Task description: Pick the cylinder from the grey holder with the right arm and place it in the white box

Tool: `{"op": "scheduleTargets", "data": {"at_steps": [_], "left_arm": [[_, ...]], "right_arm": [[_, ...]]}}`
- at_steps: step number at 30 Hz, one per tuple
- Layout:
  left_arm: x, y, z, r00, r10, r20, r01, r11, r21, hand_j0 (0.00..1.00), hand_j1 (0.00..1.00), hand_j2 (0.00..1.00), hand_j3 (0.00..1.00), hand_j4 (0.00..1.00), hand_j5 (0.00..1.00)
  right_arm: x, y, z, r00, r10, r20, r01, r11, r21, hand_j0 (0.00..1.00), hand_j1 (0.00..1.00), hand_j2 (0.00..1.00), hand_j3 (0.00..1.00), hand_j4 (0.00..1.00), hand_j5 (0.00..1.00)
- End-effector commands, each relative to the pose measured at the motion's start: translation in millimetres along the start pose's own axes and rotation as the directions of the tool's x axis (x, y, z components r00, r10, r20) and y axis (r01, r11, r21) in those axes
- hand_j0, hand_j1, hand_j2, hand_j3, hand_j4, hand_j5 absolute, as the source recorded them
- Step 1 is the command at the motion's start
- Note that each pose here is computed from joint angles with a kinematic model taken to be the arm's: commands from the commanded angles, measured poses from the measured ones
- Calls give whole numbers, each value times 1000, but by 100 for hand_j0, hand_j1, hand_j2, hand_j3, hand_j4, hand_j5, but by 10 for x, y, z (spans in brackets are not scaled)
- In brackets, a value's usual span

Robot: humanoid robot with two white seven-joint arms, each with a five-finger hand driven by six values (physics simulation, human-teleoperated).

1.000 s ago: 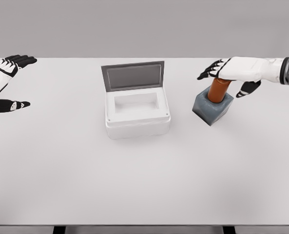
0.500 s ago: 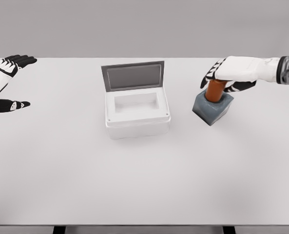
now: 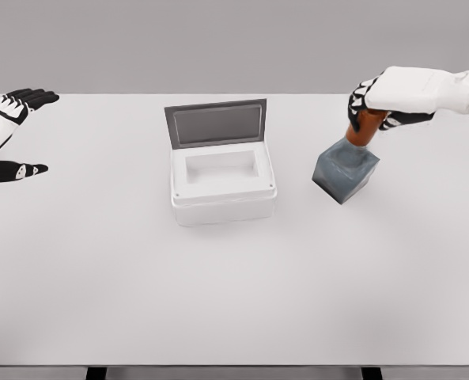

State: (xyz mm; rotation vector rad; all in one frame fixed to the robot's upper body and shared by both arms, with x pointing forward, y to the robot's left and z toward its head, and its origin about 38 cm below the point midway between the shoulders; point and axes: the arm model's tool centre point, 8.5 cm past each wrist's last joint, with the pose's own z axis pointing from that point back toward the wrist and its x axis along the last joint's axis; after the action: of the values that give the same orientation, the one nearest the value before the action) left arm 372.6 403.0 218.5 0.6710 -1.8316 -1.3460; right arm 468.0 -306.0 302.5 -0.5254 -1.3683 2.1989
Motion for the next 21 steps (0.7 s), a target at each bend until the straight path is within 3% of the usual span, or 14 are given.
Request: {"op": "scheduleTargets", "data": {"at_steps": [1,3,10,14,21], "left_arm": [[-5,8,4,1000,4,-1,-4,1000,2,100,100,100,100,100,100],[-5,9,4,1000,4,-1,-4,1000,4,100,100,100,100,100,100],[-1,10,2,1000,4,0,-4,1000,3,100,100,100,100,100,100],[-1,11,2,1000,4,0,-4,1000,4,100,100,100,100,100,100],[2,-3,2,1000,7,0,-7,1000,3,100,100,100,100,100,100]], "right_arm": [[51,-115,-37,999,-17,30,18,998,-52,38,38,38,38,38,38],[122,-240,-150,998,-11,64,16,996,-85,38,38,38,38,38,38],[475,-348,-660,982,-2,191,25,992,-122,36,36,36,36,36,36],[801,-408,-850,959,59,276,-31,994,-105,36,36,36,36,36,36],[885,-486,-894,952,83,295,-50,992,-119,36,36,36,36,36,36]]}}
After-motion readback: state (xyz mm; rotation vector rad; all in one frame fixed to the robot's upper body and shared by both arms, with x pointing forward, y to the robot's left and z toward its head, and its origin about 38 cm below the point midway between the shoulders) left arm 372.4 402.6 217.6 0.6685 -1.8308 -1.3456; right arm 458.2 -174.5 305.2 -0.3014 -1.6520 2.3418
